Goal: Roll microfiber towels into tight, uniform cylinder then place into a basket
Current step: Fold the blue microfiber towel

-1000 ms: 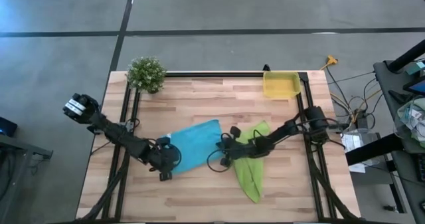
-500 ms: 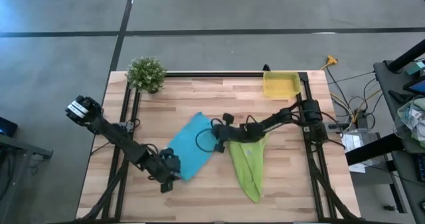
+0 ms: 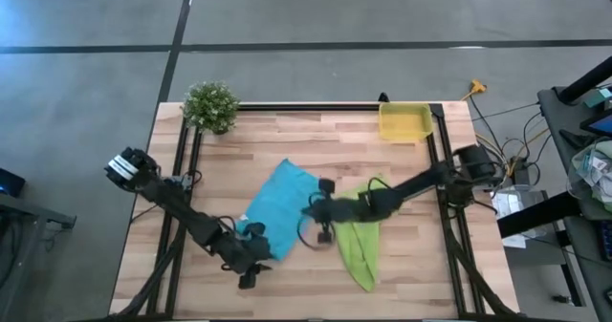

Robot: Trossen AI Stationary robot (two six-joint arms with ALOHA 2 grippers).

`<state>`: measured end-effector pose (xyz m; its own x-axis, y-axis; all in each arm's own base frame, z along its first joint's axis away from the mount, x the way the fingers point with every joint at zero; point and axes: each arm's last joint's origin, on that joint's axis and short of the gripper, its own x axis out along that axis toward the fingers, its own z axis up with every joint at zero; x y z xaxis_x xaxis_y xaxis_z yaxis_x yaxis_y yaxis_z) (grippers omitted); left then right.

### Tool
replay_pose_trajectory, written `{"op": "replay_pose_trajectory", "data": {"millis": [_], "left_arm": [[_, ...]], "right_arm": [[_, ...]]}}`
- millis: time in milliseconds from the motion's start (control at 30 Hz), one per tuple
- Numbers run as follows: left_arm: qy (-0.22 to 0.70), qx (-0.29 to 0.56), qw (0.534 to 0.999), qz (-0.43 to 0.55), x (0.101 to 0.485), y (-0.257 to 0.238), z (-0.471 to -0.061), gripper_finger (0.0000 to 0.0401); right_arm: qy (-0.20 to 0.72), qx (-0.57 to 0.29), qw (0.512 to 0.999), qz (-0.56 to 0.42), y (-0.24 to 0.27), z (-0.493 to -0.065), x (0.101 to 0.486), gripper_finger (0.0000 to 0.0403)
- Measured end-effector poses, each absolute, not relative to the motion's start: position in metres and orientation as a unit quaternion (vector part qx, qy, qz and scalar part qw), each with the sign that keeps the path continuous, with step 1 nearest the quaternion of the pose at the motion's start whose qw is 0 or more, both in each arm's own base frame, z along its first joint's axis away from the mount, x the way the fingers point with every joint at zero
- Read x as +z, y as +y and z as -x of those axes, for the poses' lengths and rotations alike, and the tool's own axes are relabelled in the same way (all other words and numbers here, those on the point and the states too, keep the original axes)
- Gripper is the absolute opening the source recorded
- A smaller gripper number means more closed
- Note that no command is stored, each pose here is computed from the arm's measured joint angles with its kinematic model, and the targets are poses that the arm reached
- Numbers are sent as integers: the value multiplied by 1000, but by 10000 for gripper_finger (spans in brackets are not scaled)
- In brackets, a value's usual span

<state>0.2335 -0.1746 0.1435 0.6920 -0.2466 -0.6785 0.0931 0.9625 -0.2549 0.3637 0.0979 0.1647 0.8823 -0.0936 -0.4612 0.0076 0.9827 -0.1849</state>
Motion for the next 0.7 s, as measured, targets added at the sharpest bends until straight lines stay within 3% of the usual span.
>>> {"op": "replay_pose_trajectory", "data": {"millis": [200, 333, 533, 700], "left_arm": [[343, -117, 928, 84, 174, -169, -224, 131], [357, -61, 932, 34, 190, -152, -206, 131], [322, -19, 947, 13, 187, -142, -200, 131], [409, 16, 912, -30, 164, -136, -191, 131]], "right_arm": [[232, 34, 966, 106, 142, -354, 159, 8], [237, 48, 963, 122, 152, -356, 152, 8], [239, 52, 963, 111, 161, -371, 145, 8], [242, 69, 956, 150, 178, -395, 134, 8]]}}
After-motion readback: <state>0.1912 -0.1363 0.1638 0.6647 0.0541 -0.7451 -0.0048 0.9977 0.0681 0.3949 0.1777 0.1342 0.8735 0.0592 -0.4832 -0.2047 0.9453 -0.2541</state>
